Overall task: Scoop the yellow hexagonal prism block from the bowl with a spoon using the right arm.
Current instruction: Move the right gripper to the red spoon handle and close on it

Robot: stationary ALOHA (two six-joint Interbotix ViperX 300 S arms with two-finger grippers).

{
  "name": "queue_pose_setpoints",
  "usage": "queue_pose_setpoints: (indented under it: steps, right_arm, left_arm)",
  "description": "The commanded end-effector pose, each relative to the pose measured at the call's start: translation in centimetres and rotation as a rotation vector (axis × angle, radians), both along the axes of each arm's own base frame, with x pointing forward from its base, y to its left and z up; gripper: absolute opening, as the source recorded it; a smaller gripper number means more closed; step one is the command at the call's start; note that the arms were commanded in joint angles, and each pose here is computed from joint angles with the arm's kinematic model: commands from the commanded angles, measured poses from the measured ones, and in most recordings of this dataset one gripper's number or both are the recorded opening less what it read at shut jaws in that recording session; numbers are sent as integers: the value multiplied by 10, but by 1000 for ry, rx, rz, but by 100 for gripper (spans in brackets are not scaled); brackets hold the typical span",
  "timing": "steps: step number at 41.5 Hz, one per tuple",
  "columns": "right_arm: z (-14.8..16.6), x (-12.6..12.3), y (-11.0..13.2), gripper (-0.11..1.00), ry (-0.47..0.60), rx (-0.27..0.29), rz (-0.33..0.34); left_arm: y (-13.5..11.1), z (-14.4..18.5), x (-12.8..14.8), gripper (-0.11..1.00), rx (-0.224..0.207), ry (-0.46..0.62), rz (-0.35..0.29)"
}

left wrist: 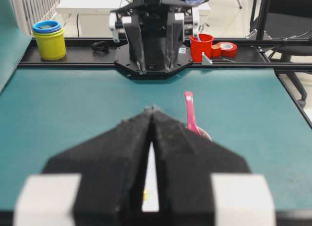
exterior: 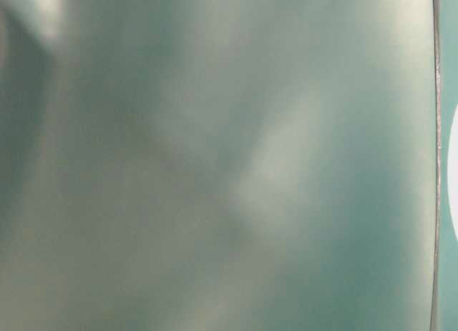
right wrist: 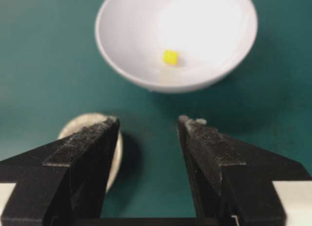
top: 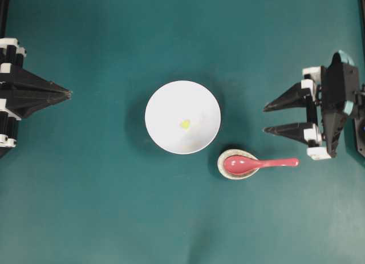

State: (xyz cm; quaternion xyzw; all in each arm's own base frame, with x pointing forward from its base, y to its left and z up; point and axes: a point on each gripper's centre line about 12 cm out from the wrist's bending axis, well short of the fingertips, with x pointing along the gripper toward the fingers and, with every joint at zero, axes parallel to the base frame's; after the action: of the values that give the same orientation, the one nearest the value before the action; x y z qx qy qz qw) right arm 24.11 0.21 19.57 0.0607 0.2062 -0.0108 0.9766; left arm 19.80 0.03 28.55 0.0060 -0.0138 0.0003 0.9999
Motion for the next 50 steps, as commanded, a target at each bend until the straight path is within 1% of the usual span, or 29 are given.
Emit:
queue_pose_setpoints:
  steps: [1, 11, 16, 23, 32, 38, 44, 50]
  right_arm:
    - [-1, 2, 4, 57, -32, -1, 17]
    - [-23, -3, 19, 57, -38, 4, 74]
    - [-35, -5, 27, 57, -39, 15, 97]
    - [-51, -3, 39, 57, -49, 28, 125]
    - [-72, 1, 52, 57, -41, 26, 162]
    - [-83, 0, 53, 57, -28, 21, 161]
    - [-92, -7, 50, 57, -8, 18, 150]
    - [-94, -14, 50, 57, -25, 25, 140]
  left_arm:
    - [0, 8, 3, 1, 5, -17, 1]
    - [0, 8, 3, 1, 5, -18, 1]
    - [0, 8, 3, 1, 8, -20, 1]
    - [0, 7, 3, 1, 6, -17, 1]
    - [0, 7, 3, 1, 6, -17, 1]
    - [0, 7, 3, 1, 6, -15, 1]
    - [0, 7, 3, 1, 6, -15, 1]
    - [0, 7, 3, 1, 6, -15, 1]
